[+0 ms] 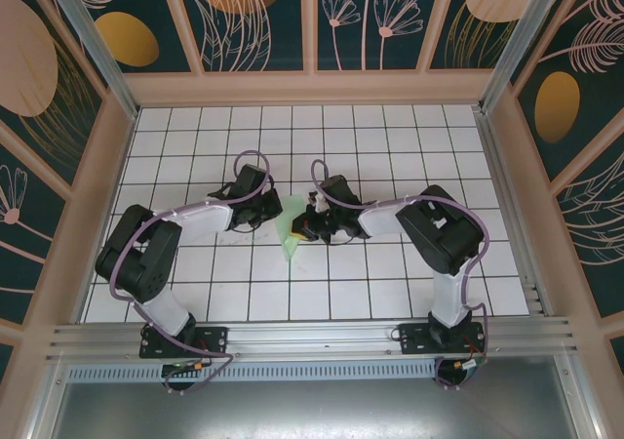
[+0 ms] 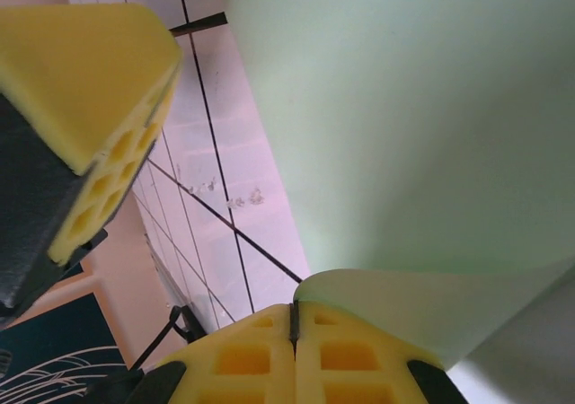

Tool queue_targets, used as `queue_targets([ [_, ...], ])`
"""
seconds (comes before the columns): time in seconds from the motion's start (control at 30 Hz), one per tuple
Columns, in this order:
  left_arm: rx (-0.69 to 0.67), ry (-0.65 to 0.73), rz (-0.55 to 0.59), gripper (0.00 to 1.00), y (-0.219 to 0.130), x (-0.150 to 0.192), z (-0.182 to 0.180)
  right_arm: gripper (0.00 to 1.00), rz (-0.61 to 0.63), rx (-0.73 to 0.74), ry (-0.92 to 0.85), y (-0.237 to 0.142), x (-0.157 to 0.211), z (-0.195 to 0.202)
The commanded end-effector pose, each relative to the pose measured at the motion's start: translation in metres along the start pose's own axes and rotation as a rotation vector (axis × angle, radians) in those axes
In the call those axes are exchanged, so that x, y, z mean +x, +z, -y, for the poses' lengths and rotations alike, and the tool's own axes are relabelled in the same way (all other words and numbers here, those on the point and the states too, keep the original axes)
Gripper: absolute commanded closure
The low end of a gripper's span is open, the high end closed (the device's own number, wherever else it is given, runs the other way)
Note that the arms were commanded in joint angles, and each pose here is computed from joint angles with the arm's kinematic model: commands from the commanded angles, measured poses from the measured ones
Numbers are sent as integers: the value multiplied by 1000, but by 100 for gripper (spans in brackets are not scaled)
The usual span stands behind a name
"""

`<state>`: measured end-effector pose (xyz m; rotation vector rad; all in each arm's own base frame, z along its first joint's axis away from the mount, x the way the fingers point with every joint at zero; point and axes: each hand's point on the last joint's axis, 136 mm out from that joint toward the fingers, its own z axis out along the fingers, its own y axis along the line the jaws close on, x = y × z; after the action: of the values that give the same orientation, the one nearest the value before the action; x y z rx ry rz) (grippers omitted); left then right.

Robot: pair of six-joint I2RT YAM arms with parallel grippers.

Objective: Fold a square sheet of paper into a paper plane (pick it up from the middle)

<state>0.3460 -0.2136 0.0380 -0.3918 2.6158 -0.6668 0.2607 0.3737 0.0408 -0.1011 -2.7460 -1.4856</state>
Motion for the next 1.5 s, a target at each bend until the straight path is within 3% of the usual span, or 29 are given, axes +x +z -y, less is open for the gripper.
queue_targets([
  [0.0,-16,11,-44,95,14,7,-5,100,4,16,-29,6,-3,-1],
  [1.47,-46,-11,-102,97,27,25,-21,100,9,50,-40,22,-12,12],
])
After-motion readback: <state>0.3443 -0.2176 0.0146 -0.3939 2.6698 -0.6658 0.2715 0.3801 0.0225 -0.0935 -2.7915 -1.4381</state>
